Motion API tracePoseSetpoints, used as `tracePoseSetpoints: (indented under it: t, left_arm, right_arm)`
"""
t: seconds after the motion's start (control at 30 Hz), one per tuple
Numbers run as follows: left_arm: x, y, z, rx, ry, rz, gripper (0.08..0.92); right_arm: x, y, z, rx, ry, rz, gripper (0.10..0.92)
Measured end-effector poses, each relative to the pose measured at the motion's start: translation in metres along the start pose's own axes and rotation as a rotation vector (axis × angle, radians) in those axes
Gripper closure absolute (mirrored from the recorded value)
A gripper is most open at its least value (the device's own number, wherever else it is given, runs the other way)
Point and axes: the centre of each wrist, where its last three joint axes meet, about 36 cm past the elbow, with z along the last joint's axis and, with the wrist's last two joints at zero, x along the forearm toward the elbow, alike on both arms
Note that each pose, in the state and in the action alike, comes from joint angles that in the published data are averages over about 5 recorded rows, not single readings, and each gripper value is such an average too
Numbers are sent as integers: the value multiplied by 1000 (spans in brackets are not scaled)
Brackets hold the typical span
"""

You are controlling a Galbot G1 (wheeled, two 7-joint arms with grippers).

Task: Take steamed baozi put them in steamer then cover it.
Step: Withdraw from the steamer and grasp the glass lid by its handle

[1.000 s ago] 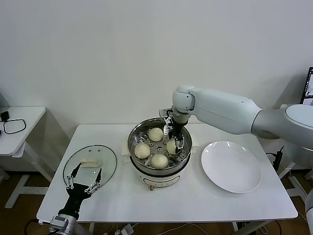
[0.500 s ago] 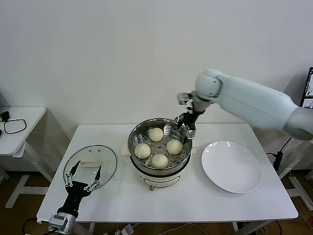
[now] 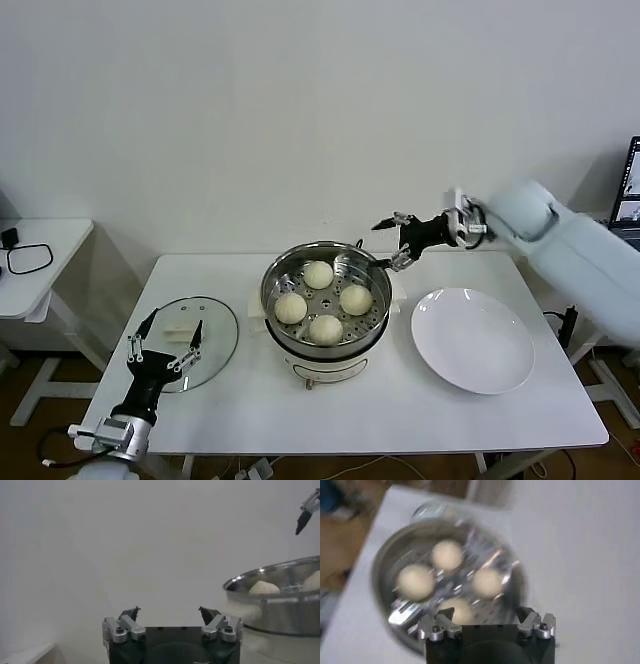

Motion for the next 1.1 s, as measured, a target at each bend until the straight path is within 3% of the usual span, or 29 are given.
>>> tracePoseSetpoints:
  t: [0.27,0.47,0.83,1.1]
  left_arm:
    - [-9,2,-9,-17,-18,-34,177]
    - [-11,3,-16,-12,-32,-50,177]
    - [-8,-2,-11,-25,-41,-61,177]
    - [1,-4,11,-152,-24,-83,177]
  right_arm:
    - [0,76,46,-134,-266,387,200]
    - [-13,144,69,-257,-396,619,200]
    - [-41,270,91,-440,-506,893,200]
    - [-49,327,94,-512,-518,1011,200]
